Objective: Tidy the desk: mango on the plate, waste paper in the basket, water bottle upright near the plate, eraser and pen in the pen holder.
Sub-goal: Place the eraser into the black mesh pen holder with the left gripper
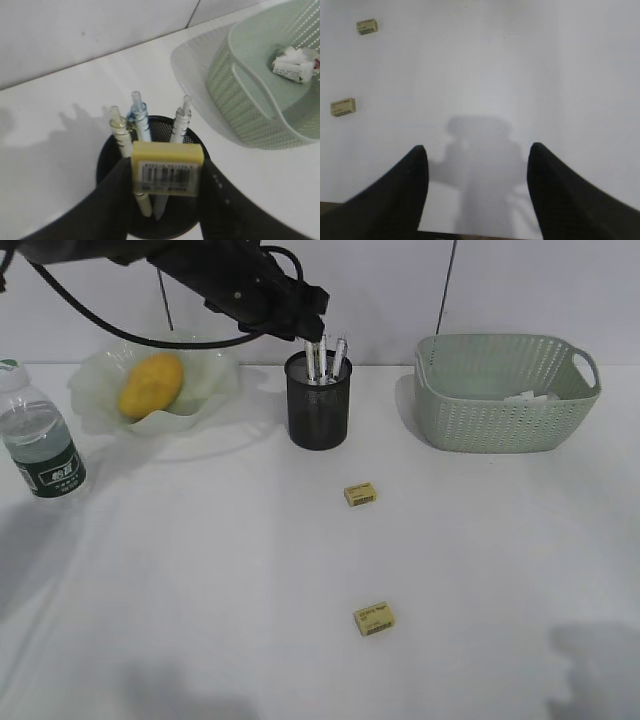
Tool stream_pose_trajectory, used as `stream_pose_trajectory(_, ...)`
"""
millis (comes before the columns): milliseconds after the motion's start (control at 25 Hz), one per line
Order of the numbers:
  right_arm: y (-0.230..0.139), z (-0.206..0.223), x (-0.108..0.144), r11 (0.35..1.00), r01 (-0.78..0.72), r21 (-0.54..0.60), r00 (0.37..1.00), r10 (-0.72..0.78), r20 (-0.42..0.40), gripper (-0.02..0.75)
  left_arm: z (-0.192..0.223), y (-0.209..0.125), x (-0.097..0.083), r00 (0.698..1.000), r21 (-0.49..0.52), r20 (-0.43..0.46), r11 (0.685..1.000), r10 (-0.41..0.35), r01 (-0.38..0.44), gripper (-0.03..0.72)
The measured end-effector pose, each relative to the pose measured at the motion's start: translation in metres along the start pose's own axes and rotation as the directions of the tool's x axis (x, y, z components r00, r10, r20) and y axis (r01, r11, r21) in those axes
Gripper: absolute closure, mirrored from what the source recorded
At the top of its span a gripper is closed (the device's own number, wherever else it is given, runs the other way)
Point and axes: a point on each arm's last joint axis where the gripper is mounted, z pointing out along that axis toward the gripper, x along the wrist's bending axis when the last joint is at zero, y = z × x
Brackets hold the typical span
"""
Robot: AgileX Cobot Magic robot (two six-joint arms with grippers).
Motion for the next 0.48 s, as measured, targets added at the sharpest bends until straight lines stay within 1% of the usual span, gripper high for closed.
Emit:
stream_pose_trajectory(200,0.0,0.0,0.0,1.0,0.0,-0.004,1.0,0.0,-0.001,0.243,0.016,-0.009,0.002,1.0,0.019,-0.005,1.0,-0.003,0.003,0.389)
stream_pose_trajectory(280,0.001,0.0,0.0,1.0,0.0,-0.007,1.0,0.0,-0.001,0.243,0.016,-0.009,0.003,1.0,0.015,-0.008,1.0,-0.001,0.001,0.37)
stream_pose_trajectory(440,0.001,0.0,0.0,1.0,0.0,-0.014,1.0,0.0,-0.003,0.243,0.016,-0.008,0.003,1.0,0.006,-0.011,1.0,-0.003,0.003,0.208)
stream_pose_trajectory(480,0.001,0.0,0.0,1.0,0.0,-0.014,1.0,0.0,-0.003,0.243,0.016,-0.008,0.003,1.0,0.005,-0.01,1.0,-0.004,0.005,0.181)
